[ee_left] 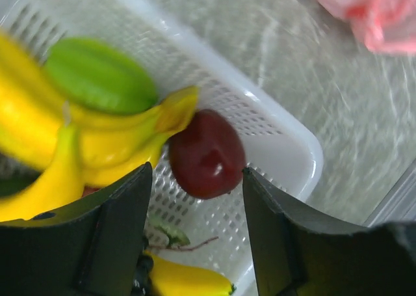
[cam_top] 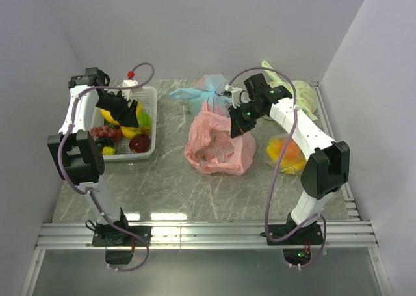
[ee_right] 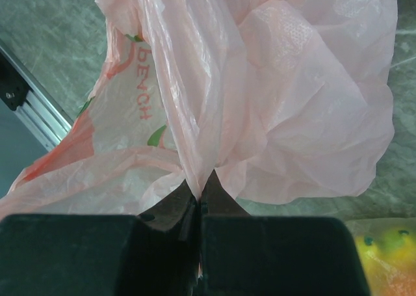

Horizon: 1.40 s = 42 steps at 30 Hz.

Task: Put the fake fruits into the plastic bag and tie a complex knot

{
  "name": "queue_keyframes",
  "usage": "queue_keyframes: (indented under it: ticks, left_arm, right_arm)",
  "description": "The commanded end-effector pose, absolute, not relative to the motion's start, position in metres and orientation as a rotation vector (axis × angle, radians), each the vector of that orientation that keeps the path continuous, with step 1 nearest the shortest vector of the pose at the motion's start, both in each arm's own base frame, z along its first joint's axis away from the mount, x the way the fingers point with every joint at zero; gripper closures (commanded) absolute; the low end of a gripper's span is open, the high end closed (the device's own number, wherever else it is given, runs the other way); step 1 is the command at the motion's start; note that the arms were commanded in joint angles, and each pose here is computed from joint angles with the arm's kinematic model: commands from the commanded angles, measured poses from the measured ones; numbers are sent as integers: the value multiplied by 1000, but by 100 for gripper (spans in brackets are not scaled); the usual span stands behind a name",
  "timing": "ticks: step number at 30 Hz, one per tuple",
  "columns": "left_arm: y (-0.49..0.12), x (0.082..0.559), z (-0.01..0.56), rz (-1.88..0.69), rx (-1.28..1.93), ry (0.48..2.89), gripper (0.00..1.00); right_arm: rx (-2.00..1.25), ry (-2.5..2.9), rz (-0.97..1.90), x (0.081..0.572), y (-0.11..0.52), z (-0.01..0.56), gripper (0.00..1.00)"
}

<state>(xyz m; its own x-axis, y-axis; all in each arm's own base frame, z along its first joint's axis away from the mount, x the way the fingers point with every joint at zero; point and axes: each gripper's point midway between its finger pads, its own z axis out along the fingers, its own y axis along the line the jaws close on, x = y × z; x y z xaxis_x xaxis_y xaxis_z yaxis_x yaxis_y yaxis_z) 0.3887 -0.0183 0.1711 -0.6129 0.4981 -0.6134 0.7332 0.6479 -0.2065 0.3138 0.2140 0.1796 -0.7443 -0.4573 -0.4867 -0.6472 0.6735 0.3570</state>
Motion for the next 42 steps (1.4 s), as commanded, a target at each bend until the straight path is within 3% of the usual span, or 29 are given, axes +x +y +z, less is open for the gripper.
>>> queue_keyframes:
  ticks: [1, 10, 16, 24, 31, 37, 42]
  left_arm:
    - [-39, 381, 175, -638, 1249, 2131, 37]
    - [-50, 410, 142, -561, 1465, 2043, 31]
    - [-51, 412, 112, -557, 1531, 2086, 35]
    - [-53, 421, 92, -477, 1561, 2099, 55]
    - [-66, 422, 122, -525, 1528, 2056, 86]
    - [-82, 412, 191, -650, 1350, 2006, 100]
    - [-87, 411, 226, -770, 1091, 2034, 100]
  right_arm:
    - [-876, 2486, 752, 311, 212, 194, 100]
    - [-876, 2481, 740, 311, 211, 195, 100]
    - [-873, 2477, 736, 315, 212, 197, 100]
    - [-881, 2486, 752, 311, 212, 195, 100]
    - [-884, 2485, 755, 310, 212, 196, 100]
    - [-831, 2489, 750, 311, 212, 197, 100]
    - [-735, 2447, 767, 320, 213, 199, 100]
